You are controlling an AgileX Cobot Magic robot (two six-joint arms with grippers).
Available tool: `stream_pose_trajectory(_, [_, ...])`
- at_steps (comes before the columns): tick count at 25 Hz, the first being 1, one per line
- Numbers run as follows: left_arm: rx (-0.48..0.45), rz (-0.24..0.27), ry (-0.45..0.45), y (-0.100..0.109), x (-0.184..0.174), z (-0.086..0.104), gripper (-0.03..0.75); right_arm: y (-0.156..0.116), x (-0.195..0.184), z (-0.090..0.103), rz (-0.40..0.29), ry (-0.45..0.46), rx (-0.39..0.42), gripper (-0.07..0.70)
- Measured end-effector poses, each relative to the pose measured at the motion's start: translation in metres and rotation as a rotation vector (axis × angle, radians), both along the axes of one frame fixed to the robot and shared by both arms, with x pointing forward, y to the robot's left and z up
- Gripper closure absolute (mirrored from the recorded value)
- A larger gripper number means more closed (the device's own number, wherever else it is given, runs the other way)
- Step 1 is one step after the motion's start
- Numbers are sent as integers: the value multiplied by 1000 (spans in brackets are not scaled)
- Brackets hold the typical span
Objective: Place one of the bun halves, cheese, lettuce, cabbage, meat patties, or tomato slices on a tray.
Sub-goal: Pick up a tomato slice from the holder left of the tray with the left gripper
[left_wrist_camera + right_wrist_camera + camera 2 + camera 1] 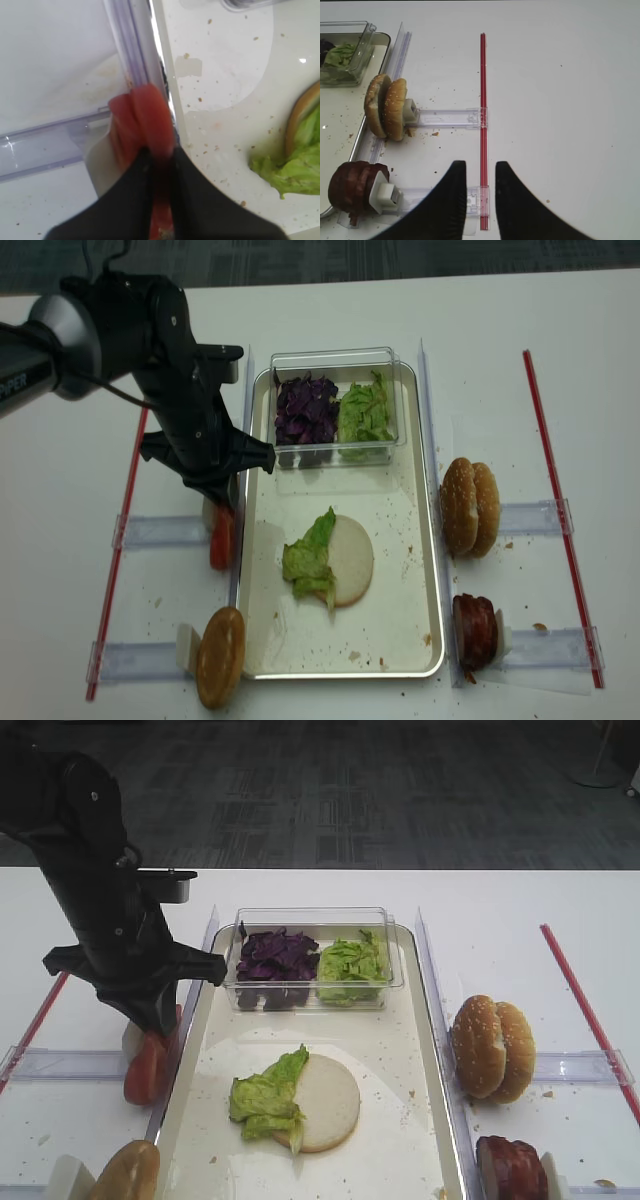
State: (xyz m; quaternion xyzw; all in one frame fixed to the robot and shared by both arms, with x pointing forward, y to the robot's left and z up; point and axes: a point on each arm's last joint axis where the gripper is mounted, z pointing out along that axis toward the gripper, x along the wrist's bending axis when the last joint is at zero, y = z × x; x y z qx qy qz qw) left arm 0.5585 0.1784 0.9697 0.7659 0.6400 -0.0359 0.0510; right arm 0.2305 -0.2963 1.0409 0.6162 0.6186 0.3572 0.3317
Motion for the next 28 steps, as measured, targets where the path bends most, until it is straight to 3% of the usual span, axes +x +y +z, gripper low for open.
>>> stream_pose_trajectory(5, [-2, -4, -6, 0, -1, 3, 671, 0, 0, 0, 0, 0, 0, 438])
stream_pose_trajectory(20, [-61, -12, -171, 9, -27, 73, 671, 0, 0, 0, 0, 0, 0, 438])
stream_pose_trajectory(28, [-64, -28, -187, 10, -29, 78, 672, 0, 0, 0, 0, 0, 0, 438])
